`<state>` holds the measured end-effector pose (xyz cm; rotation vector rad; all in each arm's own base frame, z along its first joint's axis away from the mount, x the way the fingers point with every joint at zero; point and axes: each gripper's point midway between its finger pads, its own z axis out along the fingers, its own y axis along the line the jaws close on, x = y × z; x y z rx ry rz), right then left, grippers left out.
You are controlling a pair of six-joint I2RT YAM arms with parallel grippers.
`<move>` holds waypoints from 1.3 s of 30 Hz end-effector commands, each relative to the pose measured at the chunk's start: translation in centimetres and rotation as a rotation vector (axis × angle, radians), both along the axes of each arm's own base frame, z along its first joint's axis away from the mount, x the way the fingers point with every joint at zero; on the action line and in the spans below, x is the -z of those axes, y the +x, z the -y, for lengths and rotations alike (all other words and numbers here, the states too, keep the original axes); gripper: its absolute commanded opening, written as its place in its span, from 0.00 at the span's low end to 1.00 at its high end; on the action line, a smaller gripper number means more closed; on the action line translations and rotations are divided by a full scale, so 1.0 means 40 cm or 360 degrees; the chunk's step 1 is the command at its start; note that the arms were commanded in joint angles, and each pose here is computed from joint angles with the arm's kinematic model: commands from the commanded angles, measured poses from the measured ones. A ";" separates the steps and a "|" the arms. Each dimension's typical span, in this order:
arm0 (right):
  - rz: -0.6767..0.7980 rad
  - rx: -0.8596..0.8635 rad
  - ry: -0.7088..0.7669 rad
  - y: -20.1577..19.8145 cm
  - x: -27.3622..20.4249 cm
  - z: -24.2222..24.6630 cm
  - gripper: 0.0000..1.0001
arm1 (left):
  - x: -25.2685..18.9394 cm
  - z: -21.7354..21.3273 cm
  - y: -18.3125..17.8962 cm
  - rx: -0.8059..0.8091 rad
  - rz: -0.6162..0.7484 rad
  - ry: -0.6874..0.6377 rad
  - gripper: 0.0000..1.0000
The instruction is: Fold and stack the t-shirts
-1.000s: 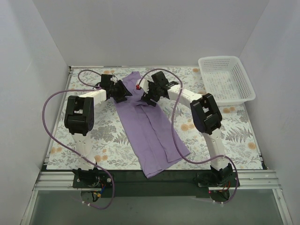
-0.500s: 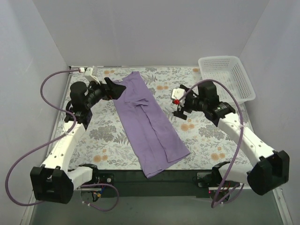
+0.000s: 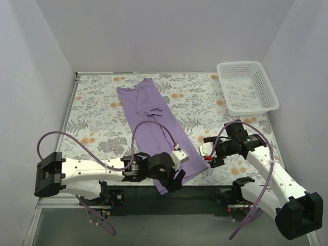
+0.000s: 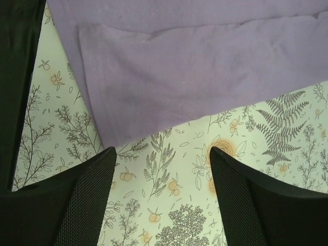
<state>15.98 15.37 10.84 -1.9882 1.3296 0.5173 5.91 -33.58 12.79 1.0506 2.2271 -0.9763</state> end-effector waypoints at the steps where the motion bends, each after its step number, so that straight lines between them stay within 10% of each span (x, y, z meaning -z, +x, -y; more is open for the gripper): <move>1: -0.0077 -0.0037 0.0020 -0.040 0.025 0.016 0.79 | 0.097 -0.040 0.000 -0.0250 0.0150 0.0291 0.59; 20: -0.0254 -0.0121 0.0123 -0.054 0.056 -0.016 0.78 | 0.290 -0.090 -0.031 -0.0244 0.0299 0.0730 0.54; 31: -0.0196 -0.0325 -0.0103 -0.062 0.176 -0.018 0.77 | 0.298 -0.103 -0.023 -0.0310 0.0320 0.0697 0.33; 39: -0.0173 -0.0314 -0.0272 -0.063 0.250 -0.010 0.44 | 0.288 -0.094 -0.038 -0.0256 0.0281 0.0629 0.15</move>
